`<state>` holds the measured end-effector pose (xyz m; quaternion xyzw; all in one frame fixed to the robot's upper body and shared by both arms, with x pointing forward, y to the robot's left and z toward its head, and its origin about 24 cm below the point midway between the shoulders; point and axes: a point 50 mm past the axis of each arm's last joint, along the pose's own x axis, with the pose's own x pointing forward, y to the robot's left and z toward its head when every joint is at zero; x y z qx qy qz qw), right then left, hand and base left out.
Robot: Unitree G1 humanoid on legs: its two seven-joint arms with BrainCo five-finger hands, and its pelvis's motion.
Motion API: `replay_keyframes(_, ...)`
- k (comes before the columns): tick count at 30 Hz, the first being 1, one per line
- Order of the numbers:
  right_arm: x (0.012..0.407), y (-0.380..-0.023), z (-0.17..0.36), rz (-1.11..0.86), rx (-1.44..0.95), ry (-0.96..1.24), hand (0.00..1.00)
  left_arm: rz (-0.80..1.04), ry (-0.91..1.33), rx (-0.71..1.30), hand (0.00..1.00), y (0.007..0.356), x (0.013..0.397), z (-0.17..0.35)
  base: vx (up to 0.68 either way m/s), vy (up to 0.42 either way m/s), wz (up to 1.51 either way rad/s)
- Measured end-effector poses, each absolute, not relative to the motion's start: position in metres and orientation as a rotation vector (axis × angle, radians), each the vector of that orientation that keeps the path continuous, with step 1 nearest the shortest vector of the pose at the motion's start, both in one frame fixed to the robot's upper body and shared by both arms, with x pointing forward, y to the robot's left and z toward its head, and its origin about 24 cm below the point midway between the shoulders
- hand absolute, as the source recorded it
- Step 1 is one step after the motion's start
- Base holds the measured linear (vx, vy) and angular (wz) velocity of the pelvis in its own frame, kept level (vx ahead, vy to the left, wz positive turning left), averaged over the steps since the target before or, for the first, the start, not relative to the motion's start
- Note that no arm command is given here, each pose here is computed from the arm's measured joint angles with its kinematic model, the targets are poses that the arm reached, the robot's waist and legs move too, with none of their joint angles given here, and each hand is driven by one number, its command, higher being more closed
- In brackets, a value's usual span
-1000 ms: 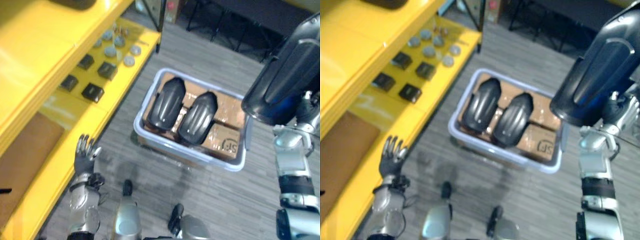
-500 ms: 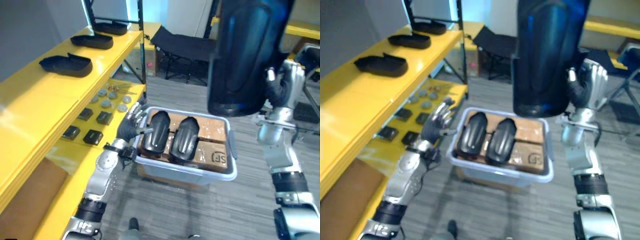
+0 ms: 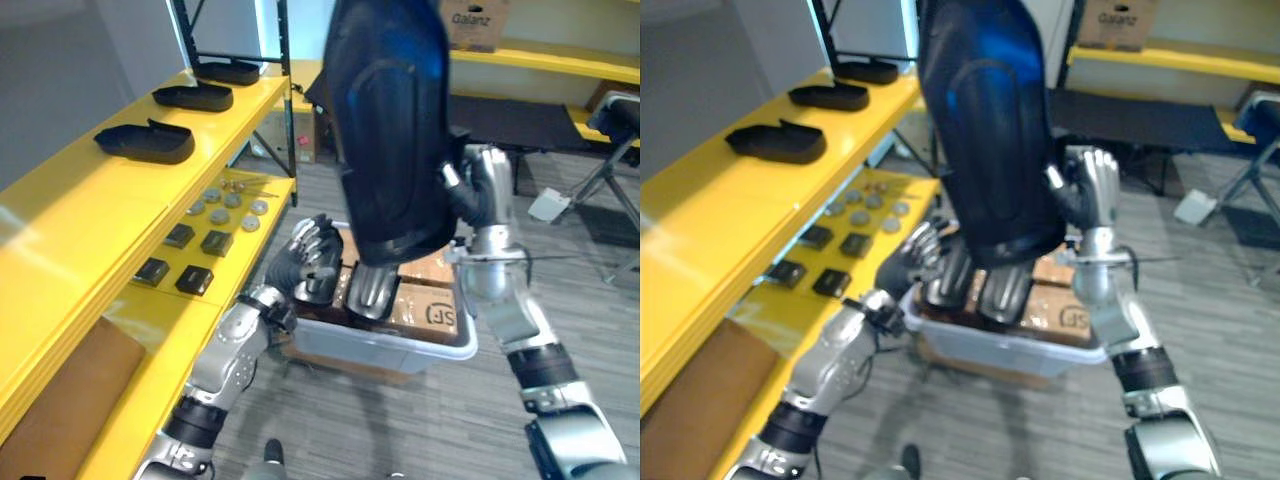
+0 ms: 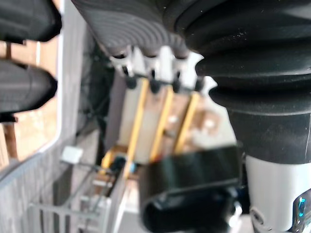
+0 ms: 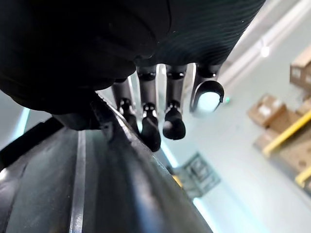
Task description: Walk over and take plastic housings, then place them on the shelf
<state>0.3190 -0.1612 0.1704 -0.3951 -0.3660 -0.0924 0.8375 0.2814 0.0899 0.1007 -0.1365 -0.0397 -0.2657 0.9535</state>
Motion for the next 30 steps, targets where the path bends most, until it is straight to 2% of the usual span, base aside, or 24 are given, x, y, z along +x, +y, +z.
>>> replay_keyframes(8, 0.321, -0.138, 0.129, -0.064, -0.834, -0.649, 1.0, -0.589, -0.032, -0.332, 0.0, 0.076, 0.277, 0.092, -0.01, 0.004, 0.04)
replay_keyframes(15, 0.318, -0.131, 0.095, -0.019, -0.825, -0.536, 1.0, -0.534, 0.013, -0.311, 0.0, 0.074, 0.277, 0.079, 0.0, -0.001, 0.01)
replay_keyframes(16, 0.317, -0.131, 0.094, -0.019, -0.824, -0.533, 1.0, -0.53, 0.012, -0.305, 1.0, 0.074, 0.277, 0.079, 0.0, 0.0, 0.0)
replay_keyframes(30, 0.305, -0.116, 0.077, -0.02, -0.71, -0.52, 1.0, -0.34, -0.004, -0.239, 1.0, 0.088, 0.28, 0.073, 0.0, 0.0, 0.0)
